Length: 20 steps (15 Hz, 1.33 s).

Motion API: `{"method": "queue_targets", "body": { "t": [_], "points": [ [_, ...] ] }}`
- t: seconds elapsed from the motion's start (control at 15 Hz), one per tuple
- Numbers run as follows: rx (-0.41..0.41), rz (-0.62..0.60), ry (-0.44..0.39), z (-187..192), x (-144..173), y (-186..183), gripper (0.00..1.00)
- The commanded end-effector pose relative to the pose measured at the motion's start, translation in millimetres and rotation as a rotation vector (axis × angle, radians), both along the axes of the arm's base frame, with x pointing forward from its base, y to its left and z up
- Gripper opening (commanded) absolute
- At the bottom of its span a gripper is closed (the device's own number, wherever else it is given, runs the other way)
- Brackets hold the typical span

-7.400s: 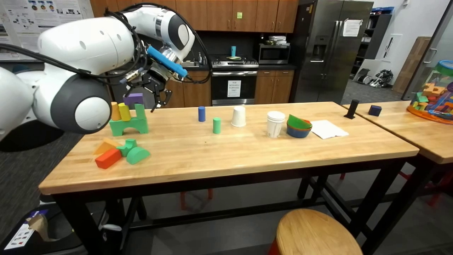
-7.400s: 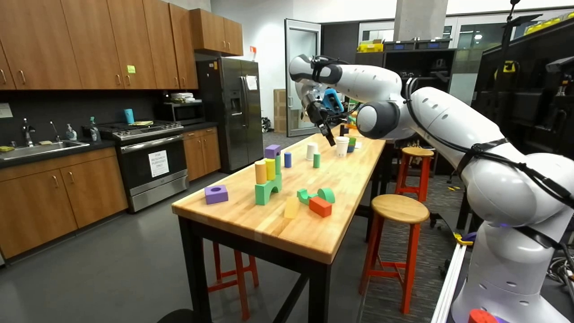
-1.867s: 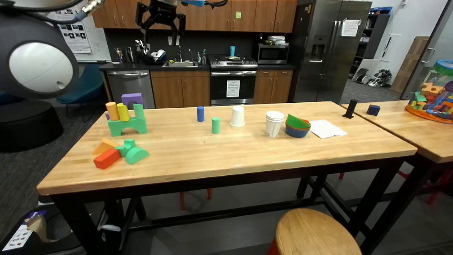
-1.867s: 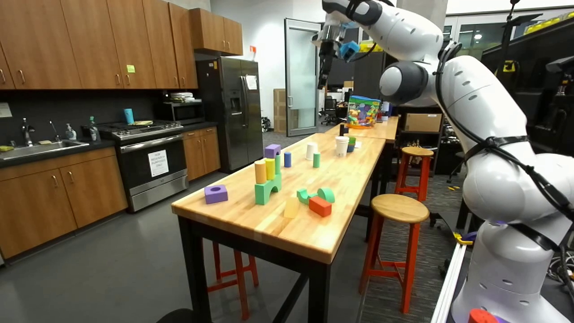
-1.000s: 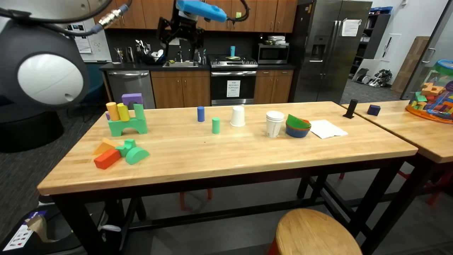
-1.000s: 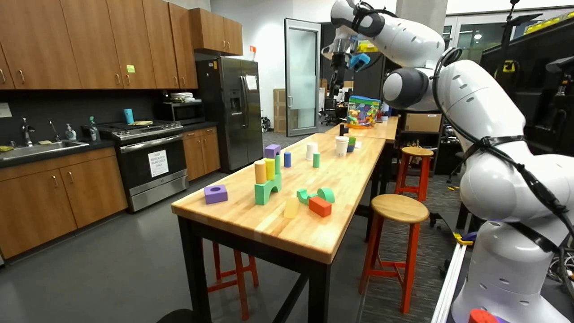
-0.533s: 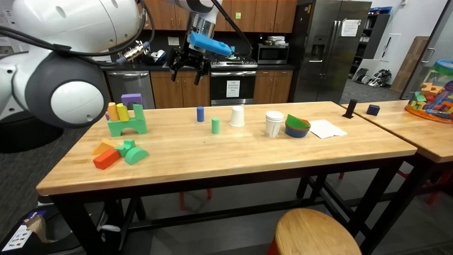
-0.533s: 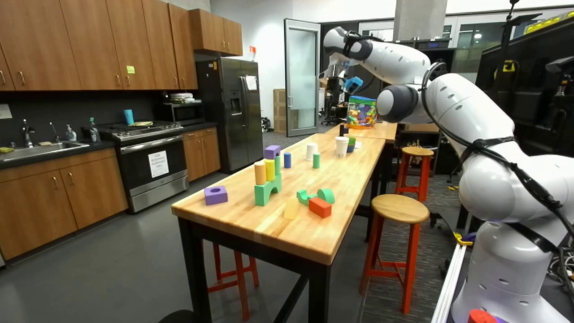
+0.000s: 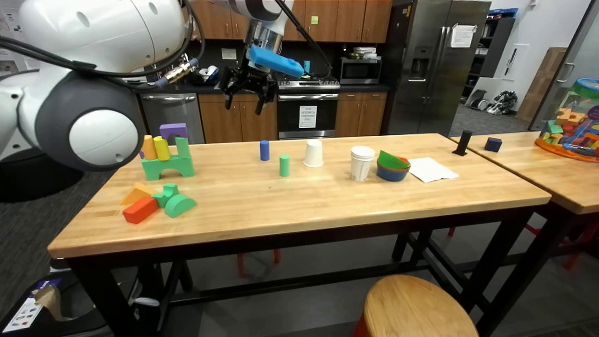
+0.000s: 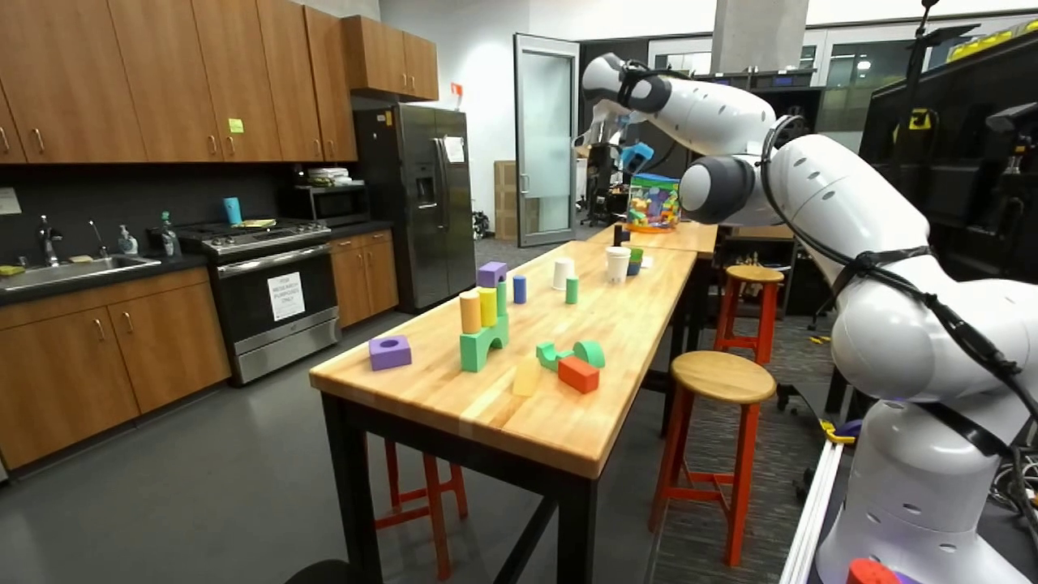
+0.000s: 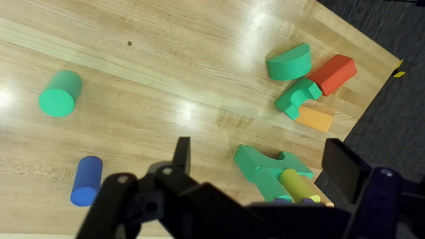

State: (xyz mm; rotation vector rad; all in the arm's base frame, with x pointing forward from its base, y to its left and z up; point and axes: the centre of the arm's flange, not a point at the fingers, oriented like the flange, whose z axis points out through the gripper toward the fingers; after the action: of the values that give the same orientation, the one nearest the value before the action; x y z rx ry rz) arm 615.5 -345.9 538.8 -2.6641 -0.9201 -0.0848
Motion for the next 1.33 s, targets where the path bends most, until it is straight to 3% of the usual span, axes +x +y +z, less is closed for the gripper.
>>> {"method": "queue_targets", "body": {
  "t": [0.0, 0.13, 0.47, 0.73, 1.0, 1.27],
  "points": [
    [0.002, 0.01, 0.039, -25.9, 9.0, 29.2, 1.0],
    [0.024, 0.023, 0.057, -41.1, 9.7, 47.9, 1.0],
    [-0.008, 0.066, 0.117, -63.6, -4.5, 80.5, 1.0],
    [-0.01, 0.082, 0.075, -59.2, -26.1, 84.4, 1.0],
    [-0.216, 0.087, 0.004, -58.5, -22.1, 83.1, 1.0],
    [-0.404, 0.133, -0.018, -55.5, -5.5, 82.0, 1.0]
  ]
}}
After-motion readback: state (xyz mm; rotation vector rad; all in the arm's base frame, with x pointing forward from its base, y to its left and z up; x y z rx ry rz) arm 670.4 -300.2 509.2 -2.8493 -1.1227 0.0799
